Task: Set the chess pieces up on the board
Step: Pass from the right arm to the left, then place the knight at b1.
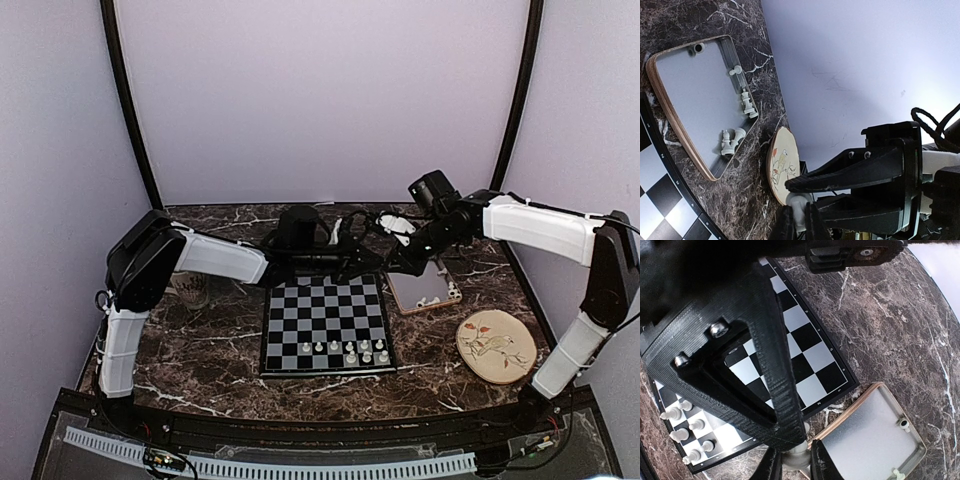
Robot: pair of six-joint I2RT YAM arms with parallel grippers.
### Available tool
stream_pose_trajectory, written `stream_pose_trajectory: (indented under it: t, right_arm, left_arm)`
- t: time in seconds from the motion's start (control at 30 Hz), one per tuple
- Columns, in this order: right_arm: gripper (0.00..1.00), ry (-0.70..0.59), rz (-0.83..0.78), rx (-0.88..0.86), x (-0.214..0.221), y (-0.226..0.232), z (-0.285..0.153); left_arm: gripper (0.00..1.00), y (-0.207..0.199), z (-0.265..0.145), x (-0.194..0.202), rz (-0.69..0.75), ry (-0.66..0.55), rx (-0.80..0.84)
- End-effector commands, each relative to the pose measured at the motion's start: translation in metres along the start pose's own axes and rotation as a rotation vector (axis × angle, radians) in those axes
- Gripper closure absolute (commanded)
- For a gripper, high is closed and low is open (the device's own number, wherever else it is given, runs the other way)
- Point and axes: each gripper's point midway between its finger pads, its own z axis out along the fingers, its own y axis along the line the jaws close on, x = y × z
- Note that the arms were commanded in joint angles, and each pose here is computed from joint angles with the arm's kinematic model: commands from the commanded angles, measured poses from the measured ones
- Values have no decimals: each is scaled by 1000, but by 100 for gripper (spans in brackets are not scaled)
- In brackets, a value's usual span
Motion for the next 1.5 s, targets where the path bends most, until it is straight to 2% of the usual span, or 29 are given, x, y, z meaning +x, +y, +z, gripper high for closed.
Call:
stream_pose_trajectory:
  t: [0.0, 0.1, 0.27, 0.5, 0.73, 0.83, 1.03, 1.47]
  right_arm:
    - [79, -32, -16, -14, -15, 3, 0]
    - [67, -18, -10, -23, -8, 7, -6]
    - [59, -93, 57, -96, 13, 7, -34]
    - [57, -194, 162, -163, 45, 1, -42]
    - [58, -178, 151, -156, 52, 0, -37]
    - [58, -167, 153, -150, 55, -1, -35]
    - [58, -158, 156, -153, 58, -1, -32]
    - [59, -142, 157, -148, 62, -2, -29]
  left_arm:
    - [97, -23, 1, 1, 61, 17, 79]
    - [100, -28, -4, 0, 116, 10, 71]
    - [100, -24, -29, -2, 321, 7, -96]
    - [100, -6, -100, 15, 625, 36, -453]
    - [100, 35, -172, 55, 905, 174, -900]
    - [100, 53, -190, 78, 873, 240, -987]
    - [100, 77, -211, 106, 761, 268, -1014]
    - [98, 96, -182, 137, 729, 391, -866]
